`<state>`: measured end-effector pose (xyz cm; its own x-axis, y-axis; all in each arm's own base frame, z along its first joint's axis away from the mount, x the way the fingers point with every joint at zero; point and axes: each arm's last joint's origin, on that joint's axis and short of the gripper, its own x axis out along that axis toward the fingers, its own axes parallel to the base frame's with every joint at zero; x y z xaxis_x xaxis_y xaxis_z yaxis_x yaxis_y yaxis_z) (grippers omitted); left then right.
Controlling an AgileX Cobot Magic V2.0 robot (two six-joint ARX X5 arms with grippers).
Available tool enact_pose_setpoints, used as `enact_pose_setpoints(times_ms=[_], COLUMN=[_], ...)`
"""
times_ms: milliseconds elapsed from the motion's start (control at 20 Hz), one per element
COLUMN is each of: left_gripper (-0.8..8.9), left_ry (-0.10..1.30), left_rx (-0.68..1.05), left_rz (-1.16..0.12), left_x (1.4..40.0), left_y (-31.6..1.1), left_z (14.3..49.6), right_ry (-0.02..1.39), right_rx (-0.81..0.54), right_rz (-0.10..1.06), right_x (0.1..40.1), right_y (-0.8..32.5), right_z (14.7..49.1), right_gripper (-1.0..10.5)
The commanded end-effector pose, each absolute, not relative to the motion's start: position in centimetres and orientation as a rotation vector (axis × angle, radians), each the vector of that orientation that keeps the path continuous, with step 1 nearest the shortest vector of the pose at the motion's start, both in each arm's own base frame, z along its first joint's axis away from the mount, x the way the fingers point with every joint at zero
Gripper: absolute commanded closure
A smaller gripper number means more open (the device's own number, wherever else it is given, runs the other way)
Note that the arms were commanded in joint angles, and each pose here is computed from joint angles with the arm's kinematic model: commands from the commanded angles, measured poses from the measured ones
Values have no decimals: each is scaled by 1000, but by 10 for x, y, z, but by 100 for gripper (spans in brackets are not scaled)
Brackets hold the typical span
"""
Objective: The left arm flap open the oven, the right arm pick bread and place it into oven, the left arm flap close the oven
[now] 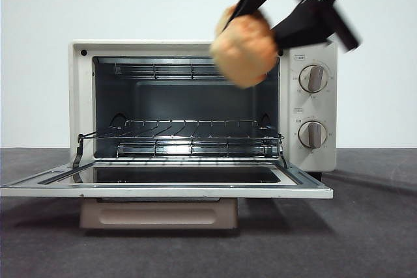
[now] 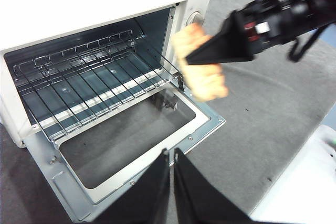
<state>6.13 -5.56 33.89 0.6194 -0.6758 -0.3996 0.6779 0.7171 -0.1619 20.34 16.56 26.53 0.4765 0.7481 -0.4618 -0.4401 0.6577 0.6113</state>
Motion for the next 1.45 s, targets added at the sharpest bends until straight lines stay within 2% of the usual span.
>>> enact_pose_setpoints(times_ms=[50, 400, 550, 950, 1200, 1450], left_gripper=[798, 798, 798, 798, 798, 798], left_ry=[434, 432, 431, 436, 437, 448], left_rx=[-6, -5, -2, 7, 11, 15], left_rz=[-783, -783, -784, -785, -785, -784], left_x=[58, 58, 58, 58, 58, 58], left_y=[-54, -54, -53, -53, -53, -53], left_z=[345, 346, 346, 345, 345, 344], right_ry=[751, 655, 611, 543, 532, 533], right_rx=[490, 538, 563, 566, 563, 558], right_rz=[732, 559, 548, 428, 407, 413], right_x=[219, 245, 252, 256, 256, 255], right_y=[180, 201, 208, 214, 213, 214], right_z=[257, 228, 221, 212, 212, 212], right_gripper=[790, 790, 790, 788, 715, 556])
